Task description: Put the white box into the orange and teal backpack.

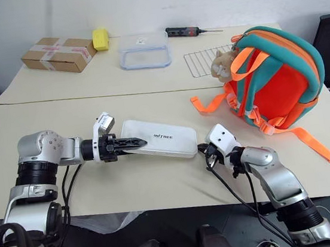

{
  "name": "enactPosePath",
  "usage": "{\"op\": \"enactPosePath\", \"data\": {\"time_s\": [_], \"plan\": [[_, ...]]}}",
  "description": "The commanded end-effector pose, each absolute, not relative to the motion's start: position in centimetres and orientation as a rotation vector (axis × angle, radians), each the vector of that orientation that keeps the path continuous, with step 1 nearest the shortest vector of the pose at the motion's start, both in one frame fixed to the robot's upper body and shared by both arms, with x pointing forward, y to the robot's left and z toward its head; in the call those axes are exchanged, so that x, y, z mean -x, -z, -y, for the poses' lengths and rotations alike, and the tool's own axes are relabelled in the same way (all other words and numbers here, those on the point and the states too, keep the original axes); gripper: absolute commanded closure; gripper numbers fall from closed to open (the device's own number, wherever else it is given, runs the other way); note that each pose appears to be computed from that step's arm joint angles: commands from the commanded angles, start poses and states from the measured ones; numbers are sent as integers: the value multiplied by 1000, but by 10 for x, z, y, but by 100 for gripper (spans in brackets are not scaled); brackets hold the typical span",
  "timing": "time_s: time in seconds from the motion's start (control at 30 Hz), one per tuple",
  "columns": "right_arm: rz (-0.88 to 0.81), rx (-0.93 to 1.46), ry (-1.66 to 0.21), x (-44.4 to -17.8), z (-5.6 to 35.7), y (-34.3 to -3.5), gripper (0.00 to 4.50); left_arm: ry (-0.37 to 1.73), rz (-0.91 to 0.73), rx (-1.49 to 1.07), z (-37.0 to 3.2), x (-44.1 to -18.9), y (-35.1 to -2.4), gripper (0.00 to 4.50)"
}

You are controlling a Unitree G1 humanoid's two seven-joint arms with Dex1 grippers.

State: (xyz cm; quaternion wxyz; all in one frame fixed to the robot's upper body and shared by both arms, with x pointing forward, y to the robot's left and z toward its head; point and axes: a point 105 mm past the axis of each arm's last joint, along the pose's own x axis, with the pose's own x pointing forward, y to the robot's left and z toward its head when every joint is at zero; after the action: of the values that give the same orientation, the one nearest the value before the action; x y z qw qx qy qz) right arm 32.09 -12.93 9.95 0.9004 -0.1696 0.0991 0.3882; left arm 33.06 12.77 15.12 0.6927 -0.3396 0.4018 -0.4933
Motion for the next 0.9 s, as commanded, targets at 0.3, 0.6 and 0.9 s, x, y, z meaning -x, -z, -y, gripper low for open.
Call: {"op": "enactPosePath", "data": {"time_s": [0.3,0.6,0.9], "plan": [[-104,97,-543,-282,209,-164,293,1327,-600,707,-118,-311,-222,300],[-41,-65,-362,-297,244,-190,0,1325,-296,620,-125,-306,-266,300],[26,-159,-338,-377,223,-200,0,1213,-222,468,-137,-311,-279,300]]}}
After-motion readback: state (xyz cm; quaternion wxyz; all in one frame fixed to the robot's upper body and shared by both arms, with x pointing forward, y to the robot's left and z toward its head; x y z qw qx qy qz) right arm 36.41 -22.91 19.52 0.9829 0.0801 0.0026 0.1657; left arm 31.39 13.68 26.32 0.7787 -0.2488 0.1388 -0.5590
